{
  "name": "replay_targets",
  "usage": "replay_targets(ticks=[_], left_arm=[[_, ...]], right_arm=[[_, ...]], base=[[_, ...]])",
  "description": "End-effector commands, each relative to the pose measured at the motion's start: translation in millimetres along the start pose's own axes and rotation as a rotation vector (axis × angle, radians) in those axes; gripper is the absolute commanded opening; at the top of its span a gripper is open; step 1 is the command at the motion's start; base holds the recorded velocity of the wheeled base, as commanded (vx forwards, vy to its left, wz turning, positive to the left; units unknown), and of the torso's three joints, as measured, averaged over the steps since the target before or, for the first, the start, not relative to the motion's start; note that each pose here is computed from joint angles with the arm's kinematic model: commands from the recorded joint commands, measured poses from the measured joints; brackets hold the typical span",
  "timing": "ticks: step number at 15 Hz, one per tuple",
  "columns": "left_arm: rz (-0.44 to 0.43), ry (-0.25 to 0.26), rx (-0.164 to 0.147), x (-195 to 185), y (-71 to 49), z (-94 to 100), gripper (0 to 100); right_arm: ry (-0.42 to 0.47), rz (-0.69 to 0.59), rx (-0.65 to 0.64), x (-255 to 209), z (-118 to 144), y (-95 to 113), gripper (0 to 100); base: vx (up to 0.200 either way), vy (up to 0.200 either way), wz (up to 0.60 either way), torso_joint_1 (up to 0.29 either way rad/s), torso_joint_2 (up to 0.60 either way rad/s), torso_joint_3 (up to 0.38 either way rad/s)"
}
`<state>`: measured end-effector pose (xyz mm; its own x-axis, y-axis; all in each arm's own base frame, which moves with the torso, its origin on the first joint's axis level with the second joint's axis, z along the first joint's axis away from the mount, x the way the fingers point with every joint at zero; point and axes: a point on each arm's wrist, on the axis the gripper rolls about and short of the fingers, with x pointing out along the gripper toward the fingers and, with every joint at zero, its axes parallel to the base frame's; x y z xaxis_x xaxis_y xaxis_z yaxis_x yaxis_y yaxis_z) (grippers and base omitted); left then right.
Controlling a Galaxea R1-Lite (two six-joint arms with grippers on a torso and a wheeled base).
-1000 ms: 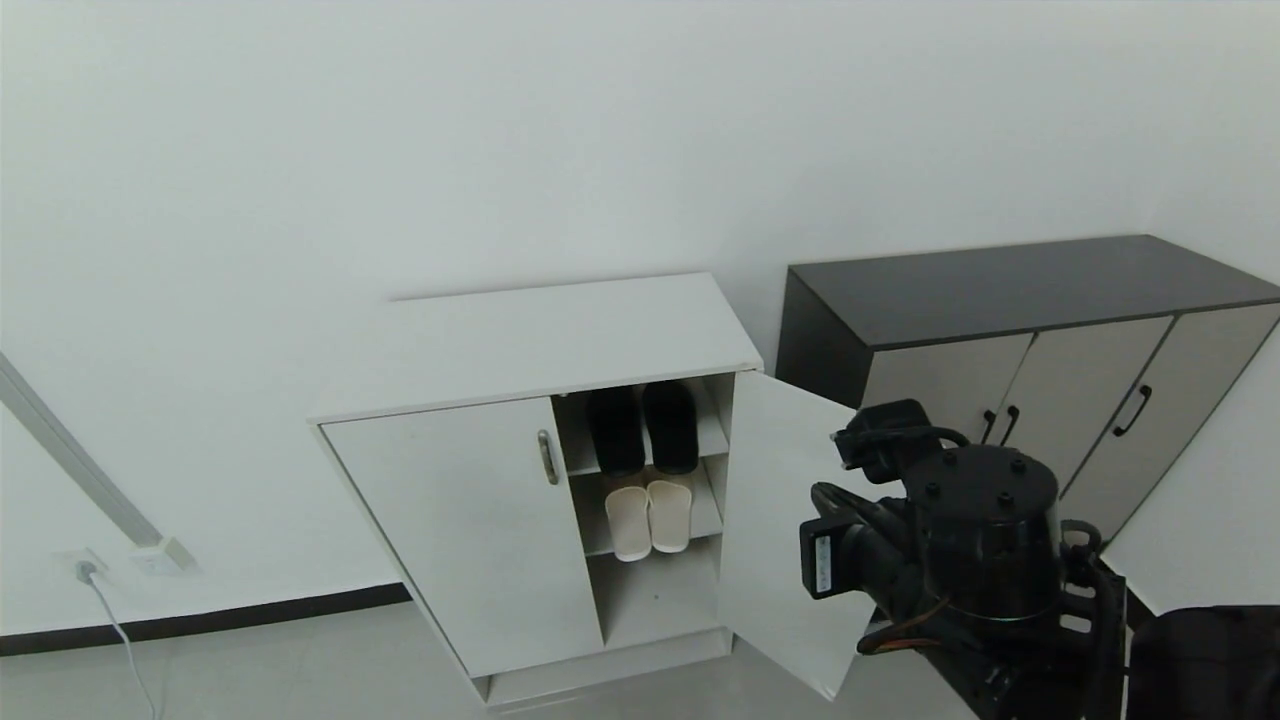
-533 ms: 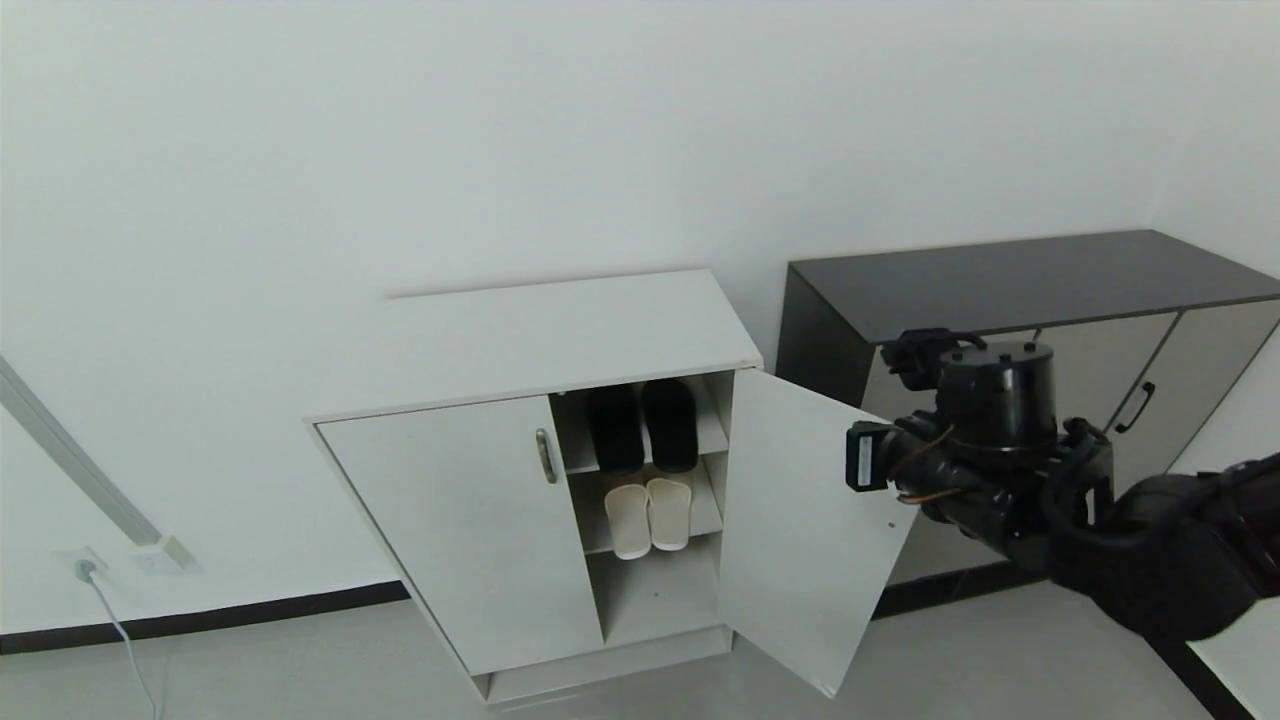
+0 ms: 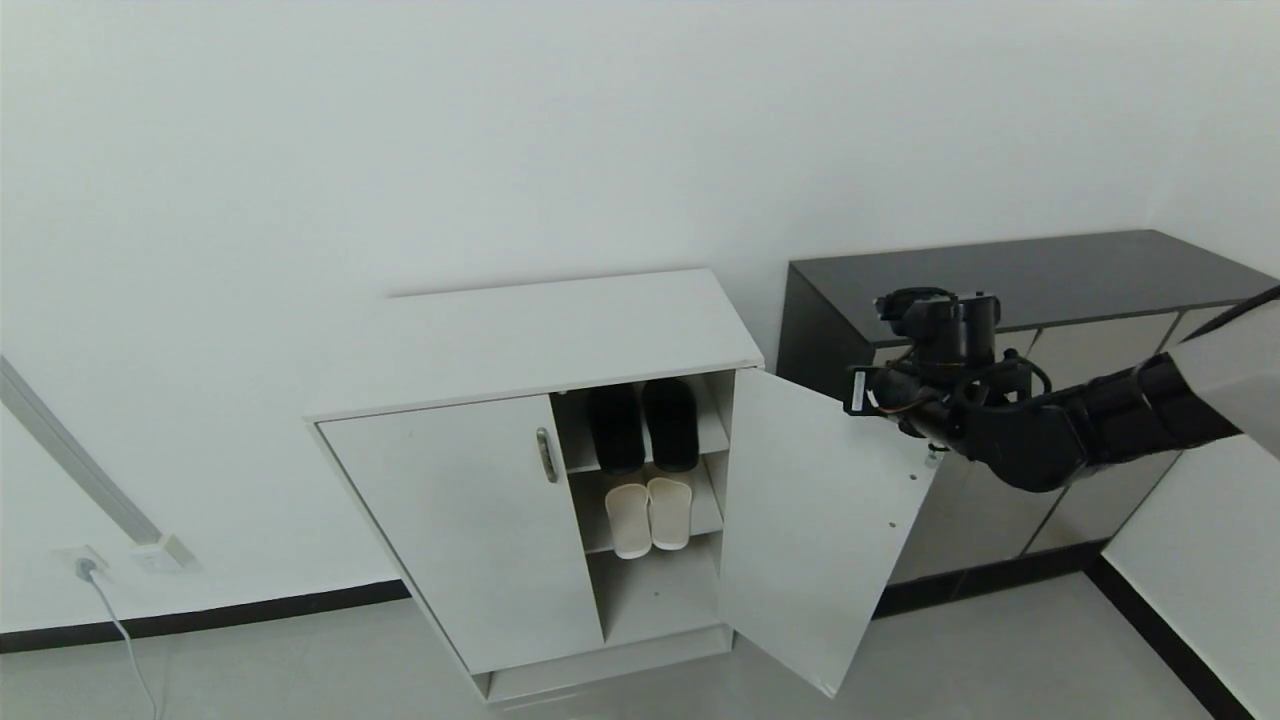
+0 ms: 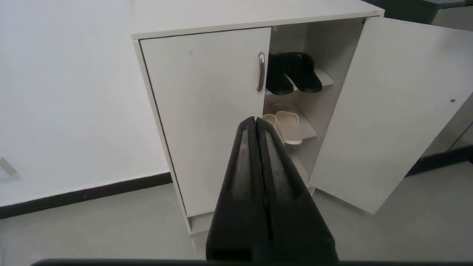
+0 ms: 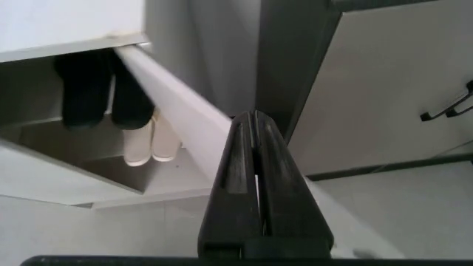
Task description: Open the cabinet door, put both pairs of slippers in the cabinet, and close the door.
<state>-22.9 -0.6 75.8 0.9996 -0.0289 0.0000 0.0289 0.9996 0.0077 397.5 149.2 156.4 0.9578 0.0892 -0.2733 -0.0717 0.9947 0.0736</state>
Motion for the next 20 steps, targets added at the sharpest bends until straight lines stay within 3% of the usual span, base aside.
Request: replay_targets(ticks=[1,6,12,20], left_arm=[[0.0,0.0,0.0,0,0.0,0.0,0],[0.0,0.0,0.0,0,0.0,0.0,0],[0.0,0.0,0.0,0,0.0,0.0,0],[0.0,0.0,0.0,0,0.0,0.0,0]], right_arm=[[0.025,-0.033,0.004,36,-15,-8,0],[0.04,-0.054,0.006,57,-27,-16,0],[0.063,-0.052,-0.001,45,-26,-15,0],[0.116,0.175,-0.001,-56,-30,61,0]], base=[[0.0,0.0,0.0,0.0,0.0,0.0],[0.0,0.0,0.0,0.0,0.0,0.0],[0.0,0.0,0.0,0.0,0.0,0.0],[0.0,0.0,0.0,0.0,0.0,0.0]])
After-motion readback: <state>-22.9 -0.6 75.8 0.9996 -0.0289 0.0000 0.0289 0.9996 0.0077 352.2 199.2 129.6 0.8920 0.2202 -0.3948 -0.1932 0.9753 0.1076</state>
